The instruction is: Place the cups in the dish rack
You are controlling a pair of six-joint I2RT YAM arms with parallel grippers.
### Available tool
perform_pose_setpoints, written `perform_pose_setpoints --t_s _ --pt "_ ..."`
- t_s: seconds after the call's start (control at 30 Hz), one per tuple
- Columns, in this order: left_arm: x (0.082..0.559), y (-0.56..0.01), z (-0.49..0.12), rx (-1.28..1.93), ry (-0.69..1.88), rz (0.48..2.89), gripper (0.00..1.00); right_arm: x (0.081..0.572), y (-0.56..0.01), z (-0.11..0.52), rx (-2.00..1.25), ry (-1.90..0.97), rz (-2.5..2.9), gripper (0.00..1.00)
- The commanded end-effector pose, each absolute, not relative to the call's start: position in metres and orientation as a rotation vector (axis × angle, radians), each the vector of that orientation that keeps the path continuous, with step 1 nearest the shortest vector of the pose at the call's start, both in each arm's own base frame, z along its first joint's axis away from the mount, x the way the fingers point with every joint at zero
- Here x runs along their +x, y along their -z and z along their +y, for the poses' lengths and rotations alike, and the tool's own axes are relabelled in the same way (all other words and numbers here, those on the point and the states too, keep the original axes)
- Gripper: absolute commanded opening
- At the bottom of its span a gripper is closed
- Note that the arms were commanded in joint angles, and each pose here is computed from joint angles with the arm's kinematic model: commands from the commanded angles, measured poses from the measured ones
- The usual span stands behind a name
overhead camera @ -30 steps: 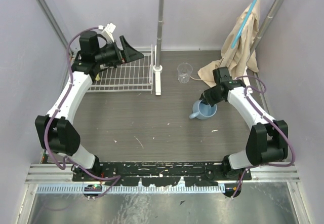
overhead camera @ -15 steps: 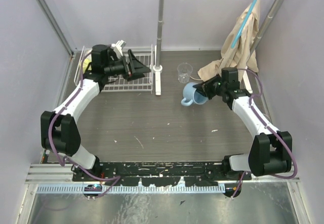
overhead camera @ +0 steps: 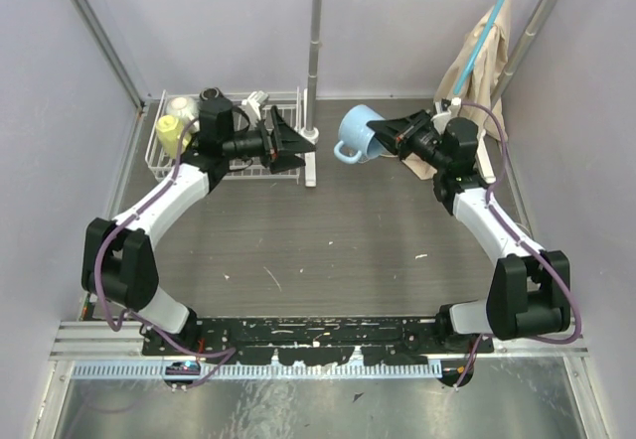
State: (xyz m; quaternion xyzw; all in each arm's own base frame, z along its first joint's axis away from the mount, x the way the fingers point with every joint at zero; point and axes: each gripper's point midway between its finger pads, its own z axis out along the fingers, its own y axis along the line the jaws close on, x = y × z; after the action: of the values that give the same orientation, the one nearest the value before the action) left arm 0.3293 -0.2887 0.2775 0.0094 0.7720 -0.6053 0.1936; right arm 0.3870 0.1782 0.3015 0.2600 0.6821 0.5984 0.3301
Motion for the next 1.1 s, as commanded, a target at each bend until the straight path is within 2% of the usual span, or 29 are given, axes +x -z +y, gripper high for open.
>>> perform_pose_setpoints --t_s 0.0,0.37,0.67,0.83,1.07 --pt "0.322 -0.296 -0.311 0.014 1.797 2.124 0.98 0.366 -0.400 0.180 0.389 -1.755 1.449 0.01" --pt "0.344 -0.312 -0.346 -0.016 1.857 2.059 1.00 0.356 -0.418 0.180 0.361 -1.861 1.345 0.01" --pt "0.341 -0.327 -0.375 0.031 1.956 2.060 0.95 0.356 -0.413 0.185 0.335 -1.859 1.354 0.01" --pt "0.336 -0.323 -0.382 0.028 1.977 2.102 0.75 0.356 -0.410 0.187 0.319 -1.858 1.361 0.01" --pt "0.334 -0.323 -0.385 0.031 1.964 2.116 0.68 0.359 -0.405 0.189 0.310 -1.859 1.372 0.01"
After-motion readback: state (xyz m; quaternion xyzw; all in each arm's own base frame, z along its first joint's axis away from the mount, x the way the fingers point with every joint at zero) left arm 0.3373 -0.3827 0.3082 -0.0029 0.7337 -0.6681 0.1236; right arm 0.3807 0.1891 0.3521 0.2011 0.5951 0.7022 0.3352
